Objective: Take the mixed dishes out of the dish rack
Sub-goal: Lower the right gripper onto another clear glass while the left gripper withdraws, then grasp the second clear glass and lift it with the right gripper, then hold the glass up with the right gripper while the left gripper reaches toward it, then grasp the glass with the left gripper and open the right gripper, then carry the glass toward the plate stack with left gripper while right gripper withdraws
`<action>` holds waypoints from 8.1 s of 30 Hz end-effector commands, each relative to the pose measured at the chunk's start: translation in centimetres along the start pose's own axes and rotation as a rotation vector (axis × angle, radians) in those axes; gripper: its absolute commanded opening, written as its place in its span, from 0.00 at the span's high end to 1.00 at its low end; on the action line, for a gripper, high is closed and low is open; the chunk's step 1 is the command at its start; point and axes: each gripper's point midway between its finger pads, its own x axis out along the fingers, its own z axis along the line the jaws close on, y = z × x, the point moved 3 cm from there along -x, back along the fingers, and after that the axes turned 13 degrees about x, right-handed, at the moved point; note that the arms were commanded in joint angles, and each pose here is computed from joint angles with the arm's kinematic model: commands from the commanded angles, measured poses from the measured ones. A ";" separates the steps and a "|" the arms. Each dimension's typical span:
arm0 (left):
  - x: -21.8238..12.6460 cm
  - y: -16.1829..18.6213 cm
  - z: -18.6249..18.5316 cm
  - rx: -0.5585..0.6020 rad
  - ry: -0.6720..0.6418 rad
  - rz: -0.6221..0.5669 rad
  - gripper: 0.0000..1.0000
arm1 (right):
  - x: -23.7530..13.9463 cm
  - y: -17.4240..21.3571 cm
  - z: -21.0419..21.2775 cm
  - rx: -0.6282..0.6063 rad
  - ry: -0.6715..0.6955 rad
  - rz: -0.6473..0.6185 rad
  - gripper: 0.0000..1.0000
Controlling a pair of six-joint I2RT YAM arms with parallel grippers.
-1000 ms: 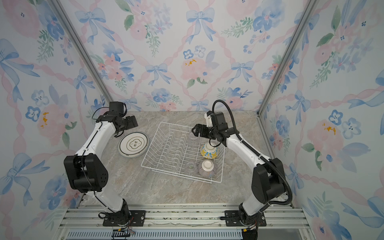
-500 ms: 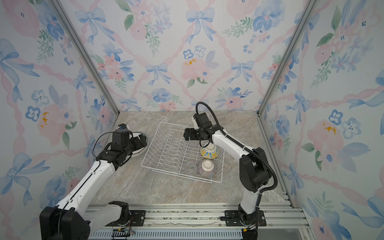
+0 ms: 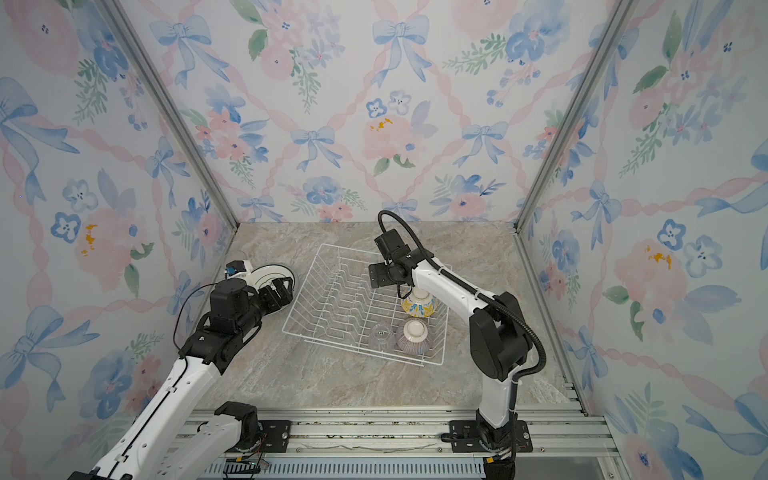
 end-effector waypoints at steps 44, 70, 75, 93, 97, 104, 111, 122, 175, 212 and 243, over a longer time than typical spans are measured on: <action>1.4 1.1 -3.3 0.004 0.108 0.047 0.02 | 3.9 -0.8 0.4 0.056 0.001 -0.023 0.48; 4.8 1.5 -6.5 -0.026 0.271 0.080 0.02 | -5.5 -2.8 2.2 0.255 -0.353 -0.116 0.50; 5.1 1.2 -7.0 -0.025 0.289 0.050 0.02 | -7.8 -3.3 2.6 0.275 -0.427 -0.146 0.50; 6.4 0.6 -13.1 0.048 0.505 0.031 0.03 | -9.0 -3.7 3.5 0.399 -0.626 -0.107 0.50; 6.8 0.5 -14.3 0.059 0.550 0.031 0.07 | -9.6 -3.8 3.9 0.409 -0.667 -0.093 0.51; 7.5 0.3 -15.9 0.070 0.606 0.020 0.12 | -10.5 -3.9 4.2 0.424 -0.720 -0.085 0.50; 7.3 -0.1 -17.3 0.087 0.668 -0.006 0.21 | -10.4 -4.0 4.7 0.443 -0.777 -0.048 0.50; 6.4 -0.8 -18.9 0.125 0.742 -0.090 0.42 | -10.3 -3.9 6.5 0.440 -0.864 0.022 0.50; 5.5 -2.3 -21.3 0.118 0.865 -0.244 1.00 | -10.4 -3.9 6.9 0.519 -0.971 0.063 0.47; 5.3 -3.5 -9.5 0.154 0.262 -0.067 1.00 | -11.4 -1.5 -2.4 0.320 -0.478 -0.217 0.02; -1.2 -4.4 9.7 0.034 -0.406 0.079 1.00 | -11.8 0.2 -7.0 0.313 -0.296 -0.374 0.03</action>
